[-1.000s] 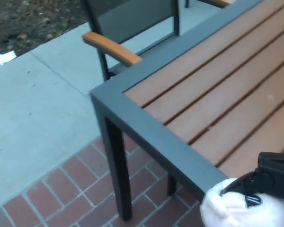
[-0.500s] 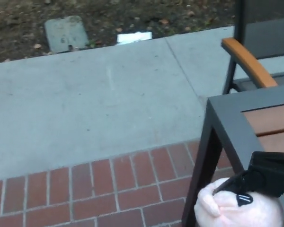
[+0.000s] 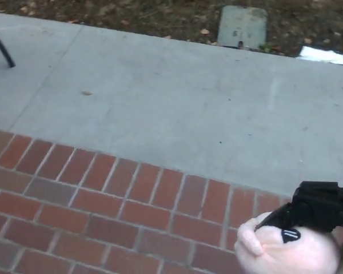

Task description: The robot uses its right hand to pick up the emotional support dumpling kept on the square table outside, turn around and walk towards the round table and place it in middle of the desk

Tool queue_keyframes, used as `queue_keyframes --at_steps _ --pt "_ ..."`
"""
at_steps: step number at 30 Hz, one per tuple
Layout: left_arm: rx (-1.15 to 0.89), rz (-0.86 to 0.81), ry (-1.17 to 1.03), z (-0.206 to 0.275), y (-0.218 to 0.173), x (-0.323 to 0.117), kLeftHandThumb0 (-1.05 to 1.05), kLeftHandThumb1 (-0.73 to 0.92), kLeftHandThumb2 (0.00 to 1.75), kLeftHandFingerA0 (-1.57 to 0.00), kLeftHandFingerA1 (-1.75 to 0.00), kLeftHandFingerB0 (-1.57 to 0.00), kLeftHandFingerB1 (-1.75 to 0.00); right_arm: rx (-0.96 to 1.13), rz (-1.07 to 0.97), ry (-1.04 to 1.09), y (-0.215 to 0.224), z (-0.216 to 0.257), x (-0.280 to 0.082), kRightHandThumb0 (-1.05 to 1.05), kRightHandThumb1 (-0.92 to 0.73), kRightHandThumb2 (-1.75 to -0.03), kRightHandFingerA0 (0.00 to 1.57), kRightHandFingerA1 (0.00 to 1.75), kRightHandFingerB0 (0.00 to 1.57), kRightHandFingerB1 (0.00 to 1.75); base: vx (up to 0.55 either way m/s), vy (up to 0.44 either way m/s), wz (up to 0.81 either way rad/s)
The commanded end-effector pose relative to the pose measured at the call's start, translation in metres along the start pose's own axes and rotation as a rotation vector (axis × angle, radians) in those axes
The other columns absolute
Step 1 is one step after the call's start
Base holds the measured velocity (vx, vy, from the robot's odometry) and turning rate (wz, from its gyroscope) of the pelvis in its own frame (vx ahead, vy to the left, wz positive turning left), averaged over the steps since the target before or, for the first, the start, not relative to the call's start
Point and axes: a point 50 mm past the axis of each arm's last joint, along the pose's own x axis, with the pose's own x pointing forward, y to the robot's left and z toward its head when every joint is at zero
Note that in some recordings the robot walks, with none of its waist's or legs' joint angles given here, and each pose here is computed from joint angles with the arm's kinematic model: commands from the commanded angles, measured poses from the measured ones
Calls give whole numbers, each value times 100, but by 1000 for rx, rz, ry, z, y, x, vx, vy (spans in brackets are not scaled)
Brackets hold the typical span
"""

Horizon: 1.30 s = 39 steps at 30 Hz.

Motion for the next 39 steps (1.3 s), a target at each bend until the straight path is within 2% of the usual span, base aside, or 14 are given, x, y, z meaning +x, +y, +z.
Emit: queue_keyframes --at_steps 1,5,6,7,8,12,13,17,18,21,31,33,34,39 --pt "-12 13 -59 7 5 0 -5 46 90 -95 -110 -91 -81 -16 33 11 2 -3 5 -15 -58 -101 91 150 89 118 98 189 122" --pt "0 15 -57 6 6 0 -9 48 87 -96 -110 -91 -81 -23 50 15 3 -2 6 -16 -59 -101 90 150 88 118 68 133 112" --pt "-7 14 -58 6 5 0 -8 44 98 -99 -110 -91 -84 -24 54 13 3 -2 7 -15 -59 -100 89 153 86 122 46 -30 114" --pt "-13 14 -59 6 5 0 -8 44 98 -99 -110 -91 -84 -26 56 12 4 -2 8 -15 -59 -100 89 153 86 122 24 -22 115" --pt "-17 17 -54 7 4 1 -11 50 87 -97 -112 -90 -78 -22 65 9 4 -2 10 -16 -54 -103 93 154 86 128 55 -21 117" --pt "-31 6 -62 7 3 0 -7 45 96 -99 -114 -92 -81 -17 72 12 6 -3 11 -12 -54 -108 90 158 83 138 53 -150 121" --pt "-33 5 -63 6 3 0 -10 44 99 -98 -107 -90 -85 -21 92 21 7 -3 12 -15 -56 -105 92 155 85 131 33 -237 115" --pt "-31 5 -64 5 3 -1 -10 44 99 -98 -107 -90 -85 -26 115 32 7 -4 13 -15 -56 -105 92 155 85 131 119 -219 110" --pt "-30 6 -63 5 3 -1 -13 50 87 -97 -112 -91 -80 -31 123 33 7 -4 13 -18 -56 -102 96 145 89 118 140 -198 76" --pt "-35 -1 -68 6 2 0 -9 43 94 -100 -113 -92 -80 -39 138 40 7 -6 13 -16 -53 -105 96 149 91 119 38 -143 79" --pt "-16 -1 -94 12 -1 1 -10 48 96 -98 -114 -92 -80 -48 167 65 4 -8 12 -14 -59 -100 90 149 87 115 -21 -13 66" --pt "-22 -1 -99 14 -1 1 -14 51 87 -101 -113 -91 -78 -48 171 67 5 -8 12 -14 -58 -100 91 146 89 112 78 217 55" --pt "-36 -3 -117 19 -3 2 -11 51 95 -99 -111 -90 -77 -47 178 70 5 -9 12 -14 -59 -99 94 141 90 109 60 118 50" --pt "-63 -12 -155 29 -7 4 -11 46 102 -101 -108 -89 -82 -54 191 75 4 -10 13 -14 -58 -99 94 142 90 111 102 37 49"
